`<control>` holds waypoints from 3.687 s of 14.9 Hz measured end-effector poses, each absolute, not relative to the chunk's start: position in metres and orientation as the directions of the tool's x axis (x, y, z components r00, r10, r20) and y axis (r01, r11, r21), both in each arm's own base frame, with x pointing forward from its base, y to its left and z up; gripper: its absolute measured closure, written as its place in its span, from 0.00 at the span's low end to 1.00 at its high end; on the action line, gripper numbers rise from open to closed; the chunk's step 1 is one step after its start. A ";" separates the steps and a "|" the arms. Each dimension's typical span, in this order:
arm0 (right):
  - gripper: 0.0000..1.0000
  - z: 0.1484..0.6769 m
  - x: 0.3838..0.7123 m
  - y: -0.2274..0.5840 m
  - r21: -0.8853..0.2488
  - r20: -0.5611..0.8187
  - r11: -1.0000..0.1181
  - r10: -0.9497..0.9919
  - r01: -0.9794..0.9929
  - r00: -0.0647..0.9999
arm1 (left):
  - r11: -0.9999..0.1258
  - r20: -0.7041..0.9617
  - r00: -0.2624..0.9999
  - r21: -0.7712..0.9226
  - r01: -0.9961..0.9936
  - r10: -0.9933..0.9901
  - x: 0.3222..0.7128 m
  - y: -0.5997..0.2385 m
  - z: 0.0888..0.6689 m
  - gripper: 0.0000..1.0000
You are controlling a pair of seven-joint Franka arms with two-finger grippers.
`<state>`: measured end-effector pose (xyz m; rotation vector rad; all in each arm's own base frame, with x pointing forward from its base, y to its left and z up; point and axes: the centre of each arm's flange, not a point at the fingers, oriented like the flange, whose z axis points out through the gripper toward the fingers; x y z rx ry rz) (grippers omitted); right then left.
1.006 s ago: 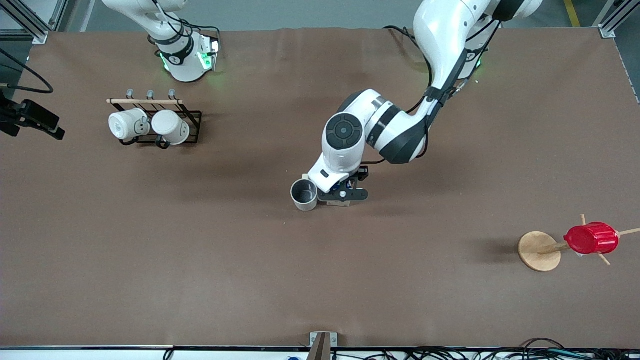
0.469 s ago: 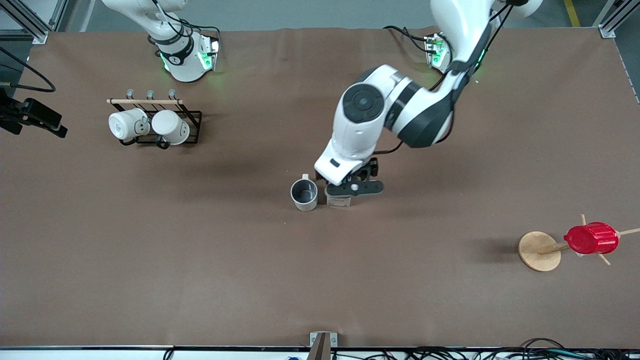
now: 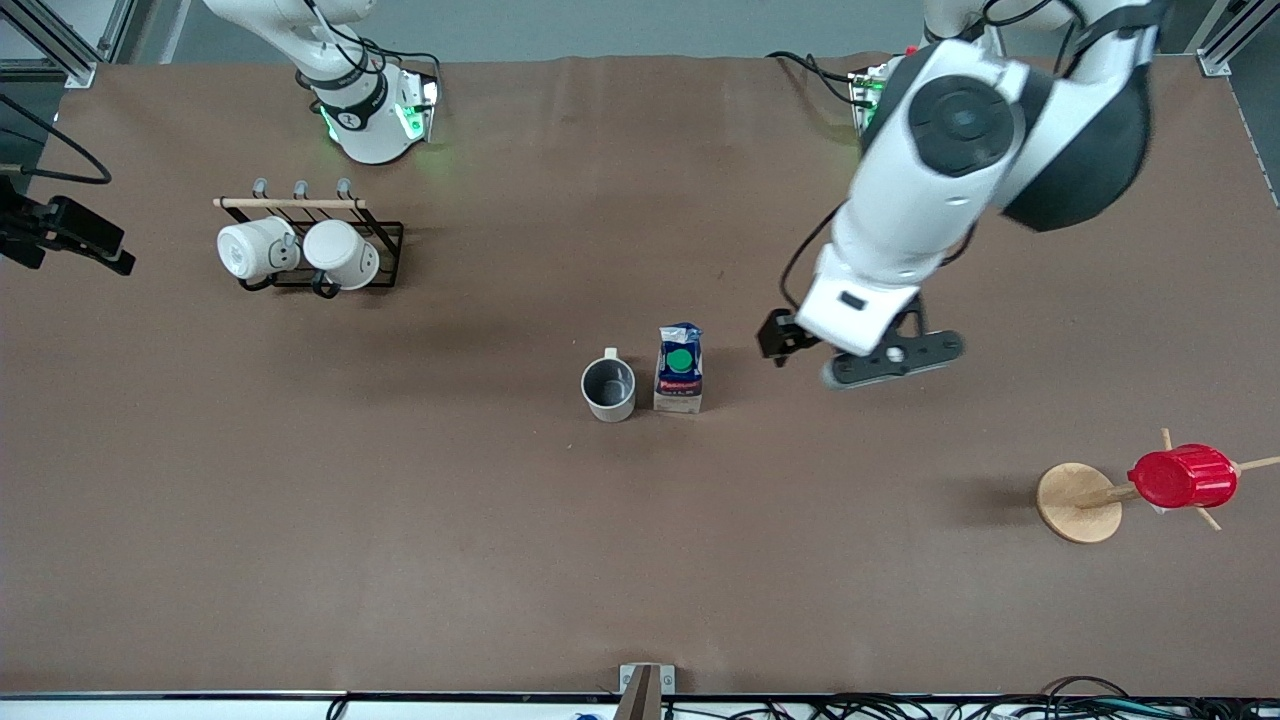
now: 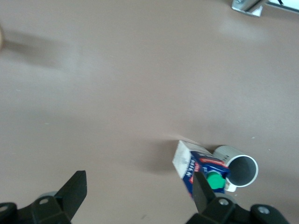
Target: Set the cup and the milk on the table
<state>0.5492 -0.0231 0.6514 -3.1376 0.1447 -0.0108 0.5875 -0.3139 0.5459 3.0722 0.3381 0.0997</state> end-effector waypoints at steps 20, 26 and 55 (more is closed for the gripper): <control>0.00 0.650 0.548 -0.023 -0.001 -0.002 -0.996 -0.090 -0.090 0.996 | -0.999 0.047 0.999 0.045 0.017 0.019 0.546 -0.114 0.594 0.00; 0.00 0.650 0.548 -0.023 -0.001 -0.002 -0.996 -0.090 -0.090 0.996 | -1.000 0.052 0.998 0.021 -0.023 -0.022 0.532 -0.093 0.581 0.00; 0.00 0.650 0.548 -0.023 -0.001 -0.003 -0.996 -0.090 -0.090 0.996 | -0.999 0.072 0.997 0.031 -0.027 -0.024 0.553 -0.073 0.630 0.02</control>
